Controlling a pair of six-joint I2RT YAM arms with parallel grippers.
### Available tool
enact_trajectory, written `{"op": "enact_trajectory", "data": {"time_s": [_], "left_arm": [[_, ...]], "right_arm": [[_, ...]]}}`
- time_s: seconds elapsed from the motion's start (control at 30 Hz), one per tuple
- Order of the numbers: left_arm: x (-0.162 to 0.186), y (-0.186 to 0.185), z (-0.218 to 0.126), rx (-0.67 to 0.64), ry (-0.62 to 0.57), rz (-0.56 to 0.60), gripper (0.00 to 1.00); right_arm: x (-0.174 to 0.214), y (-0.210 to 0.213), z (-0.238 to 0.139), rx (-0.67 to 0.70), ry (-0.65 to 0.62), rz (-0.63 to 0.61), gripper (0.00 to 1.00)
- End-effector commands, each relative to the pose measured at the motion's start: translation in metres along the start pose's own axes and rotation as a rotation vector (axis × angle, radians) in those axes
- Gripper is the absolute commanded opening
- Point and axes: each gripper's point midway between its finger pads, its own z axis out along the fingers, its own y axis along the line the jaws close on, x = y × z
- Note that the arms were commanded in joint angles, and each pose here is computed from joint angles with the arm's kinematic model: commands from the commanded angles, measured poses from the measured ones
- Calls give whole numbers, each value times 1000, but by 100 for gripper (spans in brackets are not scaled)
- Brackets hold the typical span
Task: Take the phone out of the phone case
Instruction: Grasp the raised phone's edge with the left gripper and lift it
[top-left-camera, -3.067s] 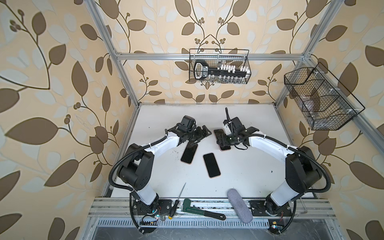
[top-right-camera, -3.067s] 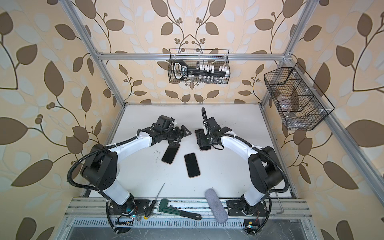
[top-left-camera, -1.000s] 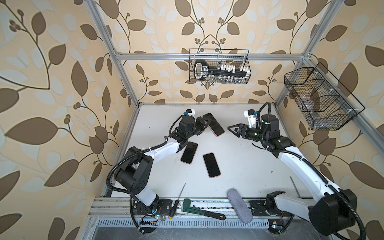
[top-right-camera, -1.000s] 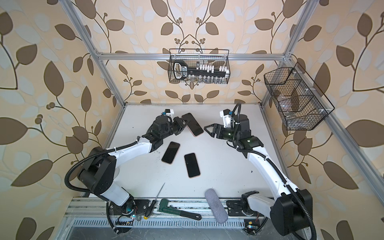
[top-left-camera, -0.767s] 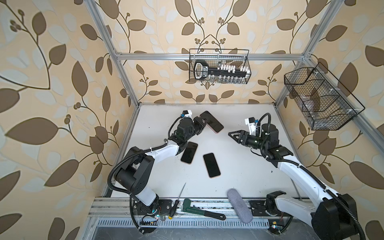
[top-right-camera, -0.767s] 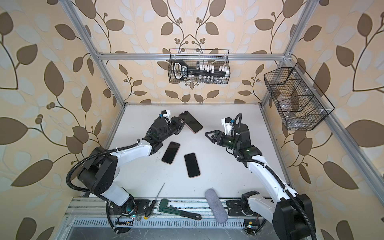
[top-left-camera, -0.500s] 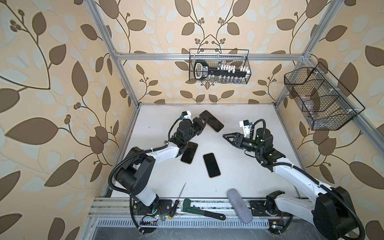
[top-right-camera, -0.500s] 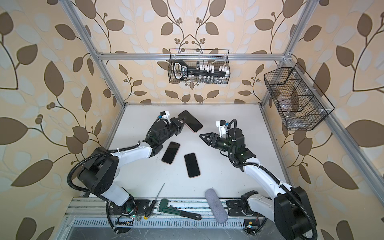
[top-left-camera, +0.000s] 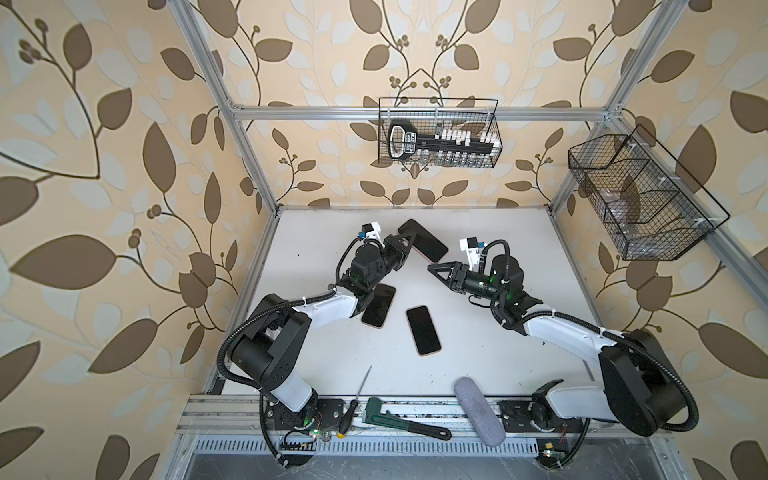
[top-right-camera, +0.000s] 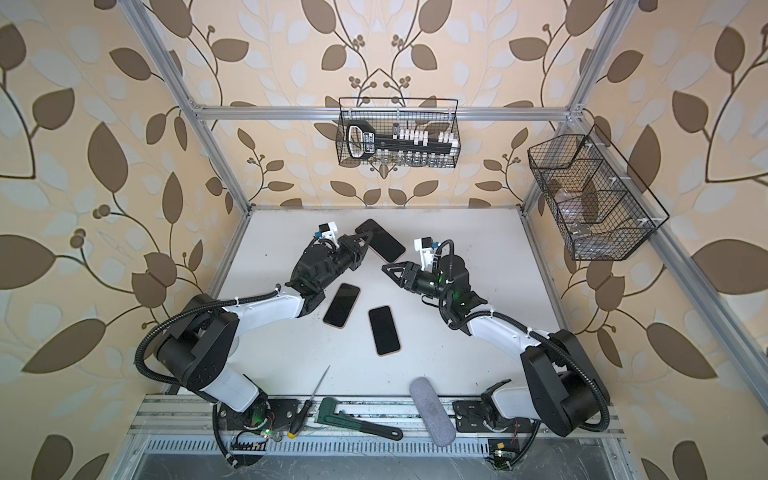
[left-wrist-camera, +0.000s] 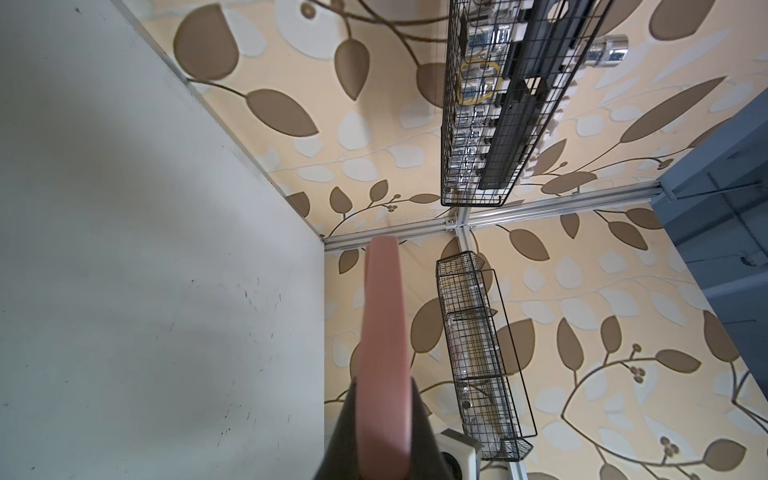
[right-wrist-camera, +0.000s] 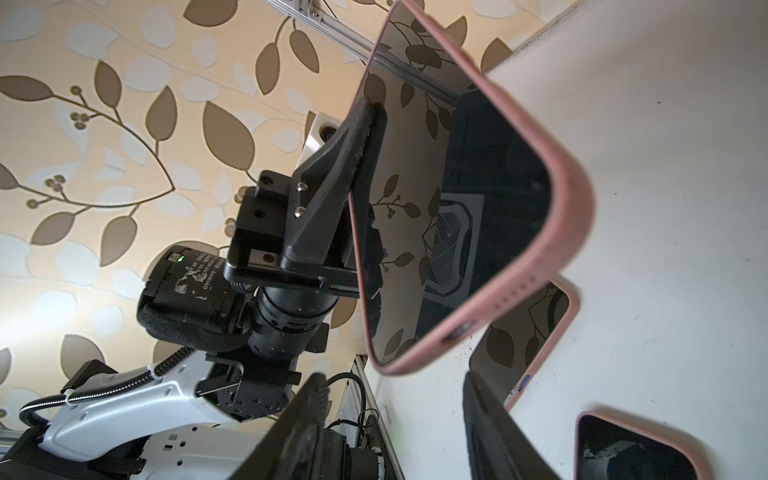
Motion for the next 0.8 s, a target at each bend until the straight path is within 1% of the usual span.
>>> {"op": "enact_trajectory", "data": {"time_s": [0.0,0.13,0.33,0.5,0.7,0.77], "left_arm": [[-3,-63,-13,197,-19,5,0],[-2,-62,-14,203,-17,-4,0],[0,-59,-13,209,-10,-21,0],[0,-56,-15,211,-17,-29,0],[-1,-57,-15,216,-19,-34,0],[-1,-57,-15,217,-19,-35,0]], "right_arm": [[-16,22,6,-73,-56,-14,49],[-17,21,9,-88,-65,-2,42],[-19,21,11,-96,-73,1,40],[-18,20,11,-99,-74,8,35],[-17,15,11,-90,-77,12,26],[-16,15,10,-90,-76,13,25]]}}
